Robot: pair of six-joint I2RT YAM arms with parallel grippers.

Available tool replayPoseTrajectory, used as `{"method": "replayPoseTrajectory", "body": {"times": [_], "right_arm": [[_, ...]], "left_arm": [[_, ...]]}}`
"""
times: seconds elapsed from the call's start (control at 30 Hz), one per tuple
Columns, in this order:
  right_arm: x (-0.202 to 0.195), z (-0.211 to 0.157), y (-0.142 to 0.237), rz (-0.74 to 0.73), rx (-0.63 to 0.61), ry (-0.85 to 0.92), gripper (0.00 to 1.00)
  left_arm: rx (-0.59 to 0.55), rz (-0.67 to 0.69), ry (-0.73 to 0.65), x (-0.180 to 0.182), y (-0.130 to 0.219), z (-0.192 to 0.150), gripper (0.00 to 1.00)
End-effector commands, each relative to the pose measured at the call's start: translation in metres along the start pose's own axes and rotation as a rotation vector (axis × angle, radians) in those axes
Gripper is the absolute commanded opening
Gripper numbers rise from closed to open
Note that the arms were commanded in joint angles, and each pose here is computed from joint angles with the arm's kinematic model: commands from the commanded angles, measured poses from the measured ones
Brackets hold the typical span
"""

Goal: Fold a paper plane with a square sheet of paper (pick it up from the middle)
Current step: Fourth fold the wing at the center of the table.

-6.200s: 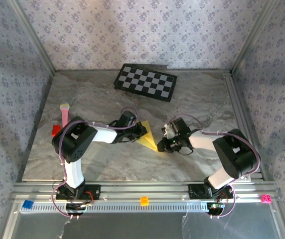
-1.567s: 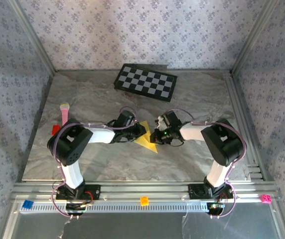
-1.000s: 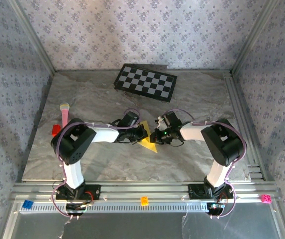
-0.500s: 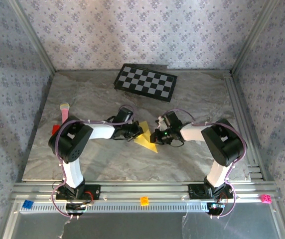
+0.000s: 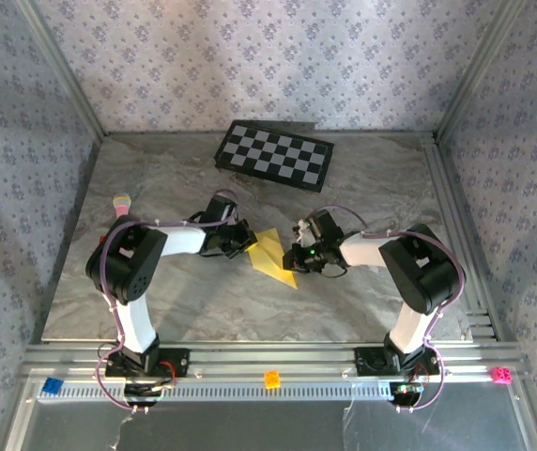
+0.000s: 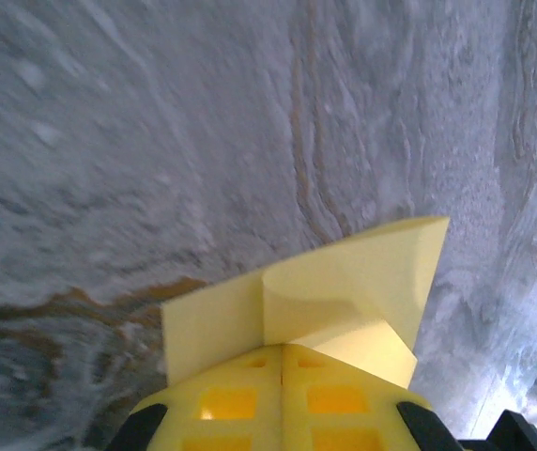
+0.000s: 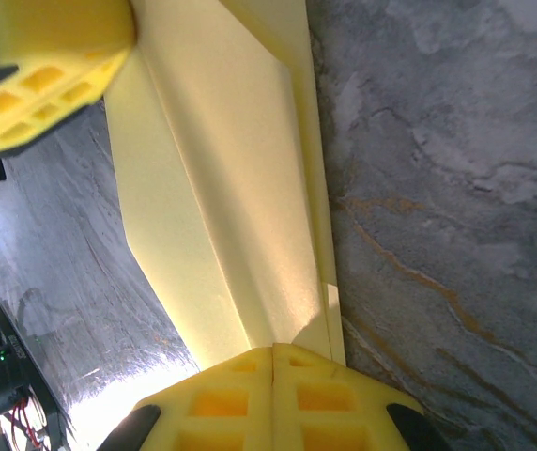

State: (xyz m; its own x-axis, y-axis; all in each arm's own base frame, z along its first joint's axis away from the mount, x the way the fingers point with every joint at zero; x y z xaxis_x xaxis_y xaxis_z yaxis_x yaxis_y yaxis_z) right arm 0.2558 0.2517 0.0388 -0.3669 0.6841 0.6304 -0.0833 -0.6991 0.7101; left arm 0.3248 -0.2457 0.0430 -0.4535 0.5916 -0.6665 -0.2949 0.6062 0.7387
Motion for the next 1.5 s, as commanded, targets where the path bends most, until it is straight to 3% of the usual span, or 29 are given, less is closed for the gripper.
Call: {"method": "replayPoseTrajectory", "body": {"times": [0.0,0.33,0.7,1.1,1.47], "right_arm": [[-0.033,-0.052,-0.004,-0.139,0.163,-0.094,0.0],[-0.032,-0.048,-0.003,-0.15,0.158,-0.092,0.0],[-0.035,-0.05,-0.004,-0.157,0.167,-0.098,0.0],[-0.035,-0.052,-0.005,-0.155,0.17,-0.097,0.0],[-0.037,-0.053,-0.004,-0.16,0.167,-0.097,0.0]], "left_arm": [[-0.086,0.11,0.021,0.022,0.002,0.023,0.05],[-0.102,-0.004,-0.075,-0.023,0.029,0.016,0.08],[-0.003,-0.084,-0.115,-0.039,-0.003,-0.007,0.07],[-0.077,0.071,-0.062,0.009,-0.012,0.033,0.07],[-0.09,0.075,-0.055,0.003,-0.004,0.051,0.08]]}}
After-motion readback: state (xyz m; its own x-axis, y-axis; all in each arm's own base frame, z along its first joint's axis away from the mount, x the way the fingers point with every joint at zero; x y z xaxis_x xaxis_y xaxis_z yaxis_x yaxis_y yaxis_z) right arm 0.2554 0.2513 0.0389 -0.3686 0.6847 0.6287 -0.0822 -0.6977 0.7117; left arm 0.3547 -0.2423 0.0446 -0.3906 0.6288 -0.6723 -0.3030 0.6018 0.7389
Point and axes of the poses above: each hand's point on the last joint's axis, 136 mm out from that joint toward the fingers, its own y axis back along the fingers, its own x axis along the line the jaws close on, z = x × y, the point moved 3 cm from there along y, back along the fingers, and after that the axes turned 13 degrees about y, right-handed, at the moved point
